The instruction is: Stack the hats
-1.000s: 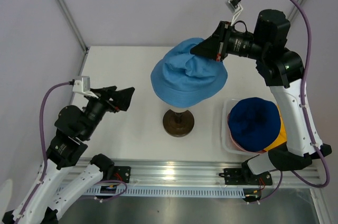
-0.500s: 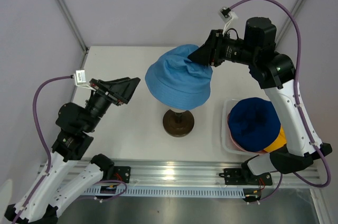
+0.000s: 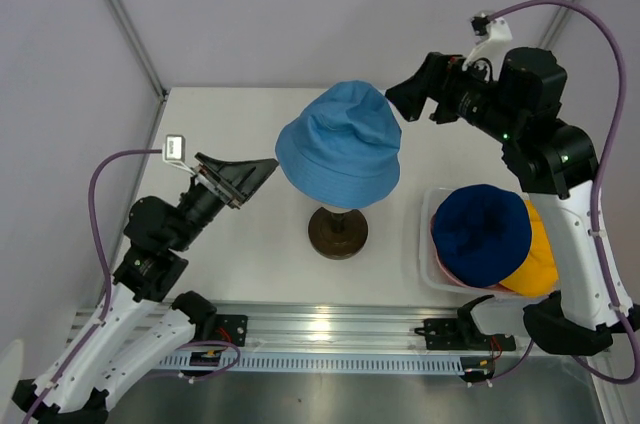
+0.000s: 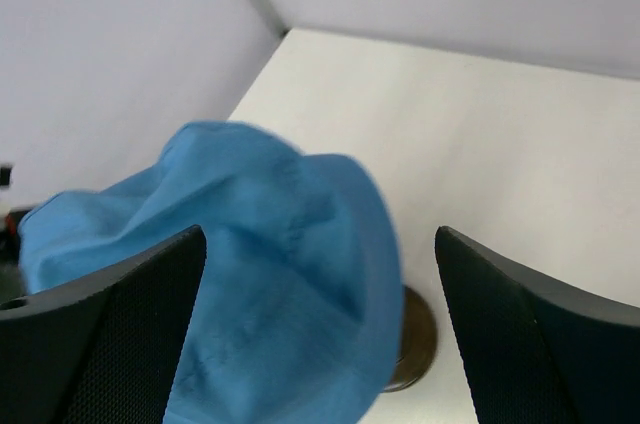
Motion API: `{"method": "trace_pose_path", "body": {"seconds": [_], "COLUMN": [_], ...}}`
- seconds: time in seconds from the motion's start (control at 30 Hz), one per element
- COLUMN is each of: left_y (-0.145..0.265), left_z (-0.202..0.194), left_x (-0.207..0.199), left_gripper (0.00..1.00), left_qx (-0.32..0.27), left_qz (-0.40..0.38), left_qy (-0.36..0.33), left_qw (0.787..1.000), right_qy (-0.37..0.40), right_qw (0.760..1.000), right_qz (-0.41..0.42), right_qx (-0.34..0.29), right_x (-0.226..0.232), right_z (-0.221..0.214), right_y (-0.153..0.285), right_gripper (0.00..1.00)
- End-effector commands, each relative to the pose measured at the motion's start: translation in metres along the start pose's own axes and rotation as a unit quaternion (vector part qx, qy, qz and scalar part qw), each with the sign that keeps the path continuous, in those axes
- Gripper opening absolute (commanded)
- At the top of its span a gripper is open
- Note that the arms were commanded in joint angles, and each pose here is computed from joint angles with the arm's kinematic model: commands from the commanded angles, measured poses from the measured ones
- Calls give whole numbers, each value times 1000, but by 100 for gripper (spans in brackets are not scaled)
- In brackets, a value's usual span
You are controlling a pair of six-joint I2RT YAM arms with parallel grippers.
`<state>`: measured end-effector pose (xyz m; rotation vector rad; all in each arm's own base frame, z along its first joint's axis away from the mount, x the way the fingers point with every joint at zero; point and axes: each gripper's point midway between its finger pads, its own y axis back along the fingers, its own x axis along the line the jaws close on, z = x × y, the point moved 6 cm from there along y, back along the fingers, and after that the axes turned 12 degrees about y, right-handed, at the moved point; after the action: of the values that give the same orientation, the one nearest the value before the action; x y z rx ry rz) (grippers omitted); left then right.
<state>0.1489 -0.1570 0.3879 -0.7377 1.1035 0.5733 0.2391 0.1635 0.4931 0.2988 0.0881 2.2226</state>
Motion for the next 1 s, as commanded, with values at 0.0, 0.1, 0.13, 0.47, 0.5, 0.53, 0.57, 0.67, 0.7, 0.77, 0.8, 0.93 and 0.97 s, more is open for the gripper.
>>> {"method": "trace_pose_path", "body": {"seconds": [0.0, 0.1, 0.13, 0.47, 0.5, 0.53, 0.57, 0.67, 0.7, 0.77, 0.8, 0.93, 0.97], "left_y": [3, 2, 0, -24, -24, -25, -24, -23, -22, -22, -22, -32, -34], "left_z": [-5, -5, -5, -13, -13, -11, -11, -7, -6, -4, -3, -3, -4], "left_x": [-10, -10, -9, -9, -9, -10, -11, -12, -12, -9, -9, -9, -11], "left_gripper": [96, 95, 94, 87, 86, 86, 84, 79, 77, 75, 75, 67, 65], "left_qx": [12, 9, 10, 46, 46, 37, 33, 15, 10, -5, -9, -13, -9], "left_qz": [-21, -31, -30, -36, -37, -43, -47, -50, -52, -55, -55, -55, -58], "left_qy": [44, 63, 68, 153, 157, 165, 165, 168, 173, 176, 177, 186, 188], "left_qw": [999, 998, 997, 986, 986, 985, 985, 984, 984, 983, 983, 981, 980], "right_qy": [-27, -69, -75, -189, -196, -199, -208, -232, -238, -254, -273, -318, -333], "right_qw": [993, 988, 988, 967, 966, 966, 965, 961, 960, 956, 952, 935, 931], "right_qz": [-113, -133, -125, -148, -146, -142, -136, -131, -126, -112, -103, -74, -71], "right_qx": [-24, -22, -50, -86, -81, -85, -83, -80, -82, -89, -96, -139, -132], "right_x": [-34, -55, -55, -87, -88, -88, -88, -89, -88, -87, -85, -81, -80], "right_z": [5, -8, -3, -70, -77, -78, -81, -93, -96, -107, -109, -113, -124], "right_y": [14, 11, 17, -11, -14, -17, -18, -24, -23, -27, -28, -27, -29], "right_gripper": [99, 99, 99, 99, 99, 100, 100, 99, 99, 99, 100, 99, 99]}}
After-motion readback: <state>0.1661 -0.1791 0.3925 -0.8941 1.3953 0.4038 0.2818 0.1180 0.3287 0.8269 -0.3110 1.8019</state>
